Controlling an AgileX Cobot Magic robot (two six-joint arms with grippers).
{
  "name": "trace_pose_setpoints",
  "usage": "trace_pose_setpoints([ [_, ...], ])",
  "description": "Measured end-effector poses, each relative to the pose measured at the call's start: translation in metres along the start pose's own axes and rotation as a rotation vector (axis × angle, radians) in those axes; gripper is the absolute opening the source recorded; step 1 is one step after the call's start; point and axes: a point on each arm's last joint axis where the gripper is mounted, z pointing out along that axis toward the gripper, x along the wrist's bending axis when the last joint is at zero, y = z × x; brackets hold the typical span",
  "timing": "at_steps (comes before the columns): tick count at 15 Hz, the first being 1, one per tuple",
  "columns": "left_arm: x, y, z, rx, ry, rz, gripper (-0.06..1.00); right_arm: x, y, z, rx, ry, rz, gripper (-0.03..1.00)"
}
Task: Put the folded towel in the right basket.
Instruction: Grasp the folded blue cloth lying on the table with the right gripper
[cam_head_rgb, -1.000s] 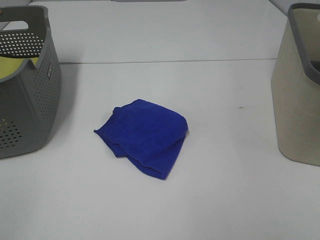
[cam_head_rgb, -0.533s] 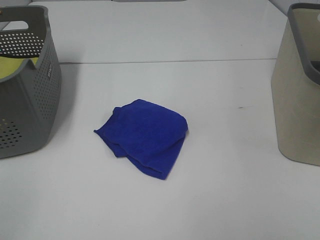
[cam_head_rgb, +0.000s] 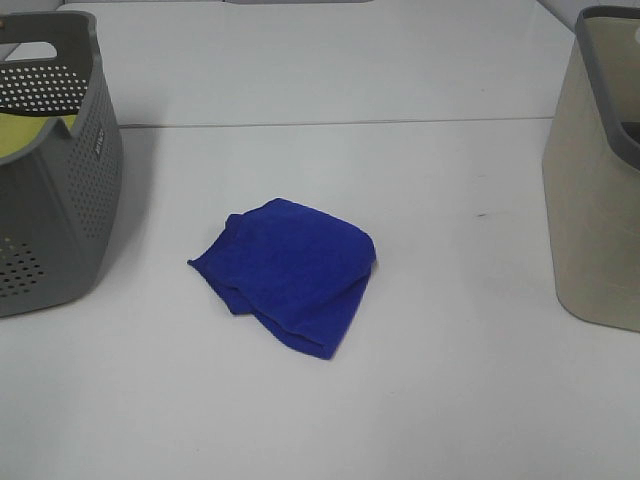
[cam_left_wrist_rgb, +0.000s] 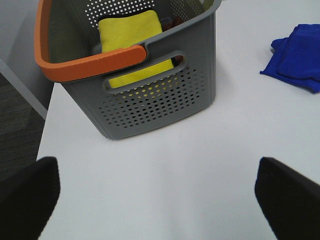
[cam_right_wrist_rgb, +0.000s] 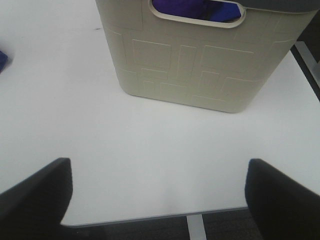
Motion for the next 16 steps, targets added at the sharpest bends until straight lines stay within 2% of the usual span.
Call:
trace_pose_setpoints([
  [5, 0.000, 0.000, 0.000, 0.000, 0.000, 0.000, 0.99, 0.000, 0.001, -0.002, -0.006, 0.005, 0.003, 0.90],
  [8, 0.000, 0.000, 0.000, 0.000, 0.000, 0.000, 0.99, 0.001, 0.020, -0.024, -0.103, 0.033, 0.023, 0.90],
  [13, 0.000, 0.000, 0.000, 0.000, 0.000, 0.000, 0.99, 0.004, 0.116, -0.050, -0.373, 0.134, 0.079, 0.90],
  [14, 0.000, 0.000, 0.000, 0.000, 0.000, 0.000, 0.99, 0.006, 0.138, -0.045, -0.400, 0.164, 0.069, 0.90],
  [16, 0.000, 0.000, 0.000, 0.000, 0.000, 0.000, 0.99, 0.014, 0.176, -0.024, -0.377, 0.249, 0.044, 0.90],
])
